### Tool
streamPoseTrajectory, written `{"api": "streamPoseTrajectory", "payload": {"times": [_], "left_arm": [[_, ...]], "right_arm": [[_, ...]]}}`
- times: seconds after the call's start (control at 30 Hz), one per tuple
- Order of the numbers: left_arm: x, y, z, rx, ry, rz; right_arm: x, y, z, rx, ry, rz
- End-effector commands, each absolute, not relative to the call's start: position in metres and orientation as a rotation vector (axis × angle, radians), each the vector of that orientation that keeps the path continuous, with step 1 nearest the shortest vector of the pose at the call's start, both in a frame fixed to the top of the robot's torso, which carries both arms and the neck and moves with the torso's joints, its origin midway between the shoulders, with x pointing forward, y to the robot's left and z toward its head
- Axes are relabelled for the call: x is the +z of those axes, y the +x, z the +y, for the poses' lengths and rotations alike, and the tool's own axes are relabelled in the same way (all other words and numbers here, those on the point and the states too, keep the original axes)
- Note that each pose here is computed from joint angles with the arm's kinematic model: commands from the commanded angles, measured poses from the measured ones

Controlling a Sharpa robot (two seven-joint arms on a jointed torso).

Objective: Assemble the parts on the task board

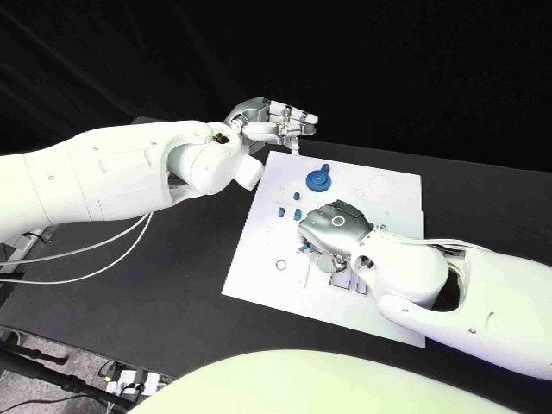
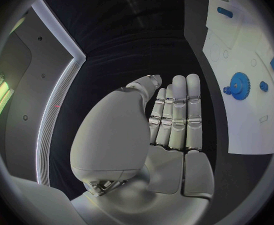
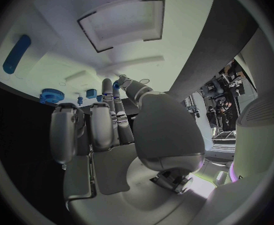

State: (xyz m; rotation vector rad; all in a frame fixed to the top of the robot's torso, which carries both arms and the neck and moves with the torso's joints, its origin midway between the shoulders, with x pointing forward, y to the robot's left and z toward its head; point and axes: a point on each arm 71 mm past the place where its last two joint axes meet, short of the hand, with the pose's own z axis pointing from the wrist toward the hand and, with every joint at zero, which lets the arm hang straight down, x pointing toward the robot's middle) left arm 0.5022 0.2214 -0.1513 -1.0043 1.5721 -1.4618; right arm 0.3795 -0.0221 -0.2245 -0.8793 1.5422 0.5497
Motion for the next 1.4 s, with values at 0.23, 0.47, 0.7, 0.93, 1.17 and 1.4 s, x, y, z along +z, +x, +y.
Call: {"api": "streamPoseTrajectory", "payload": {"times": [0.23,0.47,0.7,0.93,1.17,1.4], "left_arm": [[-0.1501,0.5018,0.2182,-1.486,-0.994,1.579],[-0.1501,0.5017,0.2181,-1.486,-0.994,1.579],[-0.1501,0.5017,0.2182,-1.485,-0.994,1.579],[-0.1500,0.5015,0.2185,-1.485,-0.995,1.578],[-0.1498,0.5013,0.2185,-1.485,-0.995,1.578],[-0.1498,0.5013,0.2187,-1.484,-0.995,1.579]], "right_arm": [[-0.2265,0.3791,-0.0210,0.548,-0.891,1.555],[-0.2277,0.3793,-0.0210,0.544,-0.896,1.561],[-0.2289,0.3804,-0.0212,0.531,-0.898,1.569],[-0.2301,0.3809,-0.0210,0.518,-0.904,1.579],[-0.2299,0.3798,-0.0192,0.522,-0.907,1.578],[-0.2287,0.3788,-0.0178,0.535,-0.902,1.567]]}}
